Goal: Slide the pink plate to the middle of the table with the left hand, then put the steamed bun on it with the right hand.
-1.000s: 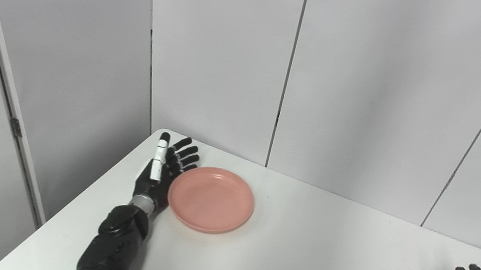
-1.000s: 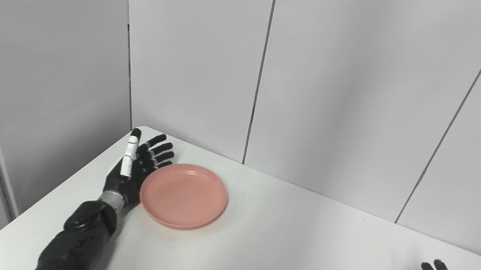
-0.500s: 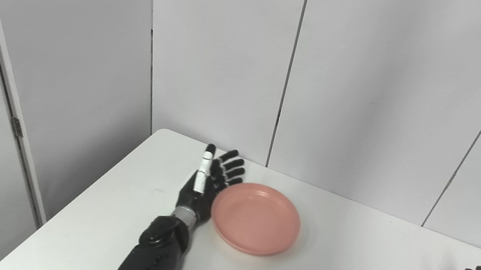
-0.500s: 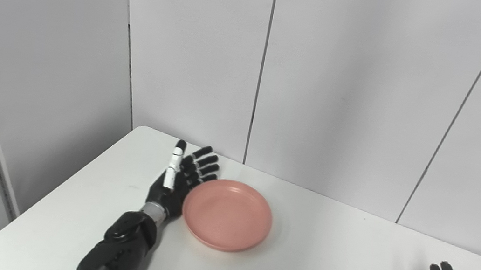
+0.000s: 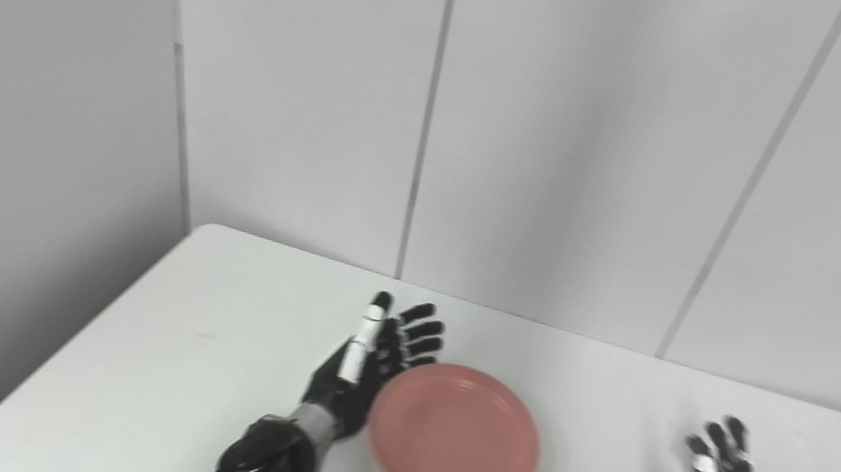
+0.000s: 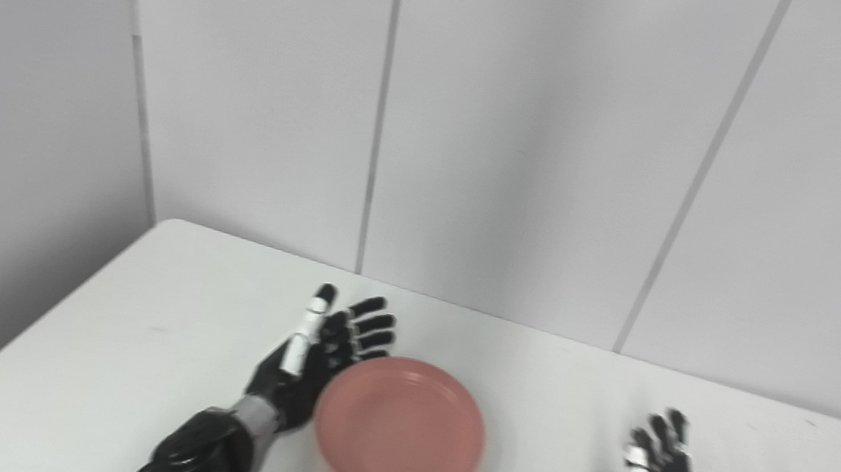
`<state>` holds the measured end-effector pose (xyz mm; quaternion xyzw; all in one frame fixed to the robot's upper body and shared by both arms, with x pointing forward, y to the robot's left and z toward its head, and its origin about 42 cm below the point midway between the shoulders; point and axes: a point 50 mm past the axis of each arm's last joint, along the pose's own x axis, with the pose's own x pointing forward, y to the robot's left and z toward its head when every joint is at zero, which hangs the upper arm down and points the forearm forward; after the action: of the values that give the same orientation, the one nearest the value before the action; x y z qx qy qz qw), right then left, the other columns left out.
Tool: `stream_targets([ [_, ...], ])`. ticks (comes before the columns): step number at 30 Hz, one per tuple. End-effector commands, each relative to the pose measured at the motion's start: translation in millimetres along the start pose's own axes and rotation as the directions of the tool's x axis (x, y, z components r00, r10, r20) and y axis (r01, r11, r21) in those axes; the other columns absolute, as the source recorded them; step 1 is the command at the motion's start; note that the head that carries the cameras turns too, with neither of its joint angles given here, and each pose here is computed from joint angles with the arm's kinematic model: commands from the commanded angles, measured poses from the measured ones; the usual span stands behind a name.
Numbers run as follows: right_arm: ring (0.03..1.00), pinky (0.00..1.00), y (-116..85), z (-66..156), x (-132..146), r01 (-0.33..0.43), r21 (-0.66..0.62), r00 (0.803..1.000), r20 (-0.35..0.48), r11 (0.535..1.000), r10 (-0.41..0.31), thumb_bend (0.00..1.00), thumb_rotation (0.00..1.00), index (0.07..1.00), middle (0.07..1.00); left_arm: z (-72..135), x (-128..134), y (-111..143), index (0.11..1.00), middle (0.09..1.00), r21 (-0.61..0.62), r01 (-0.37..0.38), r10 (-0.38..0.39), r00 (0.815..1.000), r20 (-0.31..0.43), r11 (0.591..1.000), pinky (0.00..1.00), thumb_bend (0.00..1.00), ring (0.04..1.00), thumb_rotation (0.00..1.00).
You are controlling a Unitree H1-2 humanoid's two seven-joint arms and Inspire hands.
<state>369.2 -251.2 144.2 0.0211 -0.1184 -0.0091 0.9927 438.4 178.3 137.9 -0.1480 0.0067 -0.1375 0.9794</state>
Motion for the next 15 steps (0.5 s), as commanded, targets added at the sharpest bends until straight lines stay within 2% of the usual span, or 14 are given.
stream_targets([
  [1,0.912,1.0,10.5,-0.1,1.3,-0.006,0.015,1.0,0.019,1.0,0.005,0.63,0.69,0.972,0.945,-2.3,-2.5,-9.3,0.826,0.834,0.004,-0.005,0.005,1.0,-0.011,1.0,0.85,0.71,0.853,1.0],
  [9,0.897,0.96,21.0,5.7,2.7,0.006,-0.007,0.999,0.039,1.0,-0.006,0.63,0.7,0.957,0.923,-10.8,-19.9,-30.4,0.853,0.852,0.0,-0.038,0.038,0.997,0.066,0.999,0.87,0.69,0.865,0.98],
  [15,0.918,0.99,25.3,12.5,6.1,0.017,-0.019,0.998,0.055,1.0,-0.016,0.62,0.72,0.959,0.932,-13.7,-28.9,-41.3,0.877,0.89,0.004,-0.036,0.036,0.997,0.066,0.999,0.91,0.66,0.9,0.99],
])
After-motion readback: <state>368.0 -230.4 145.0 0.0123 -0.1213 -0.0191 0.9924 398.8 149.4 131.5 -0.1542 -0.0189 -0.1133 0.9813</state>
